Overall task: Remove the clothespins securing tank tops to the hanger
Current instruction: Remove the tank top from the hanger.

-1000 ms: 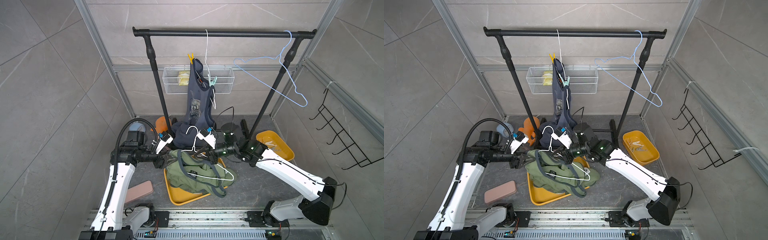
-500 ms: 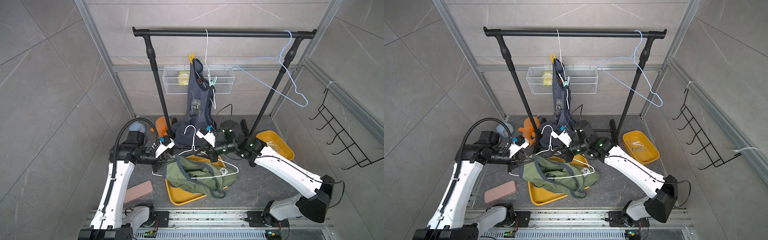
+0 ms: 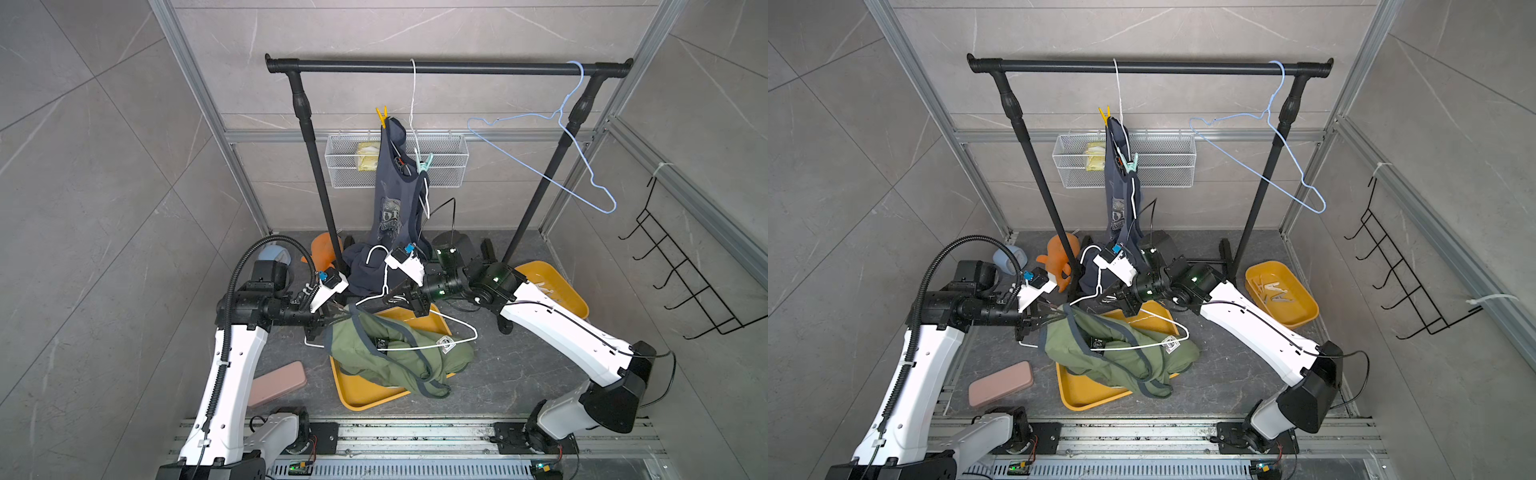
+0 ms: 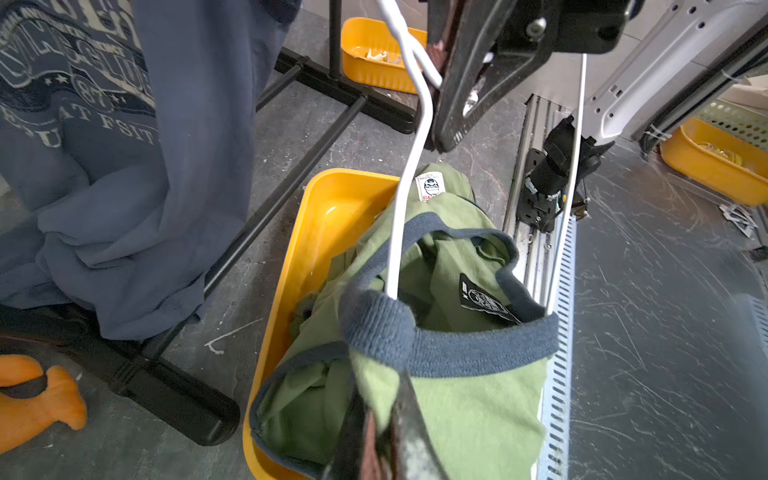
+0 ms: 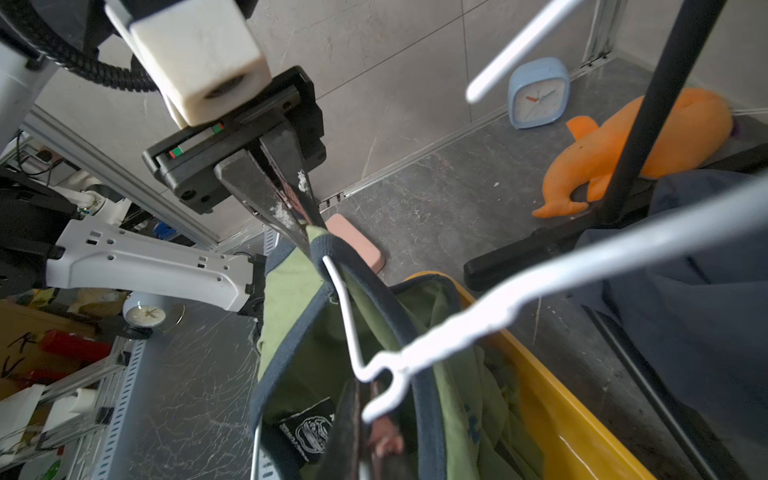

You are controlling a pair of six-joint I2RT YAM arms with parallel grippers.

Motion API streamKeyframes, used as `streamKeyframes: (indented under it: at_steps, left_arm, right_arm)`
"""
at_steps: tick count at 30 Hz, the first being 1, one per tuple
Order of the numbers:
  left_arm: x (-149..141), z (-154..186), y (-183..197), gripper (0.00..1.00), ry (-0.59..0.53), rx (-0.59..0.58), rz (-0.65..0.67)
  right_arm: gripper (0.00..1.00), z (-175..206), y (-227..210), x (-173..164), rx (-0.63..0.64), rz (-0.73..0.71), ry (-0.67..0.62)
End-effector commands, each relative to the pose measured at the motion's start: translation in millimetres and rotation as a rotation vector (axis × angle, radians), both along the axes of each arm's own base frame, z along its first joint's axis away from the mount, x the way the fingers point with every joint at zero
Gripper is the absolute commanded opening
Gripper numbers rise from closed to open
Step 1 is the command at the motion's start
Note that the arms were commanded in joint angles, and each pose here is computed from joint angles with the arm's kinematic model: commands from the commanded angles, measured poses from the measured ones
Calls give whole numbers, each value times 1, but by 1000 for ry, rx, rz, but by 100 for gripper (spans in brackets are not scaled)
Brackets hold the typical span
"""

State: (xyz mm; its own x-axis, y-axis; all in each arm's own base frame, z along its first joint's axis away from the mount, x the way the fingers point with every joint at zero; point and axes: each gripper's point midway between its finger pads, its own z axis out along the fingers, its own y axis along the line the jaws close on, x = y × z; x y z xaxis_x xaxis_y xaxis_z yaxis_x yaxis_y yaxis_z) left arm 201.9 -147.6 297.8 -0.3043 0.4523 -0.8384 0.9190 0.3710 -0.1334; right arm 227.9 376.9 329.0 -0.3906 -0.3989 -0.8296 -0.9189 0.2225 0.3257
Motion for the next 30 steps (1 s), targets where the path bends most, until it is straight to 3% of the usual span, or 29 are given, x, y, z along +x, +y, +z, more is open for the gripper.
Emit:
streamKeyframes:
  at_steps: [1, 15, 24, 30]
  left_arm:
    - [33, 12, 1, 0, -19, -60, 108]
    - [44, -4, -9, 54, 95, -119, 71]
    - [28, -3, -6, 56, 54, -76, 60]
    - [15, -11, 0, 54, 40, -27, 66]
  right_arm:
    - [0, -12, -7, 5, -83, -47, -13]
    - [0, -32, -37, 12, -242, -150, -52]
    - [0, -22, -57, 3, -281, -172, -66]
    - [0, -7, -98, -6, -293, -312, -113]
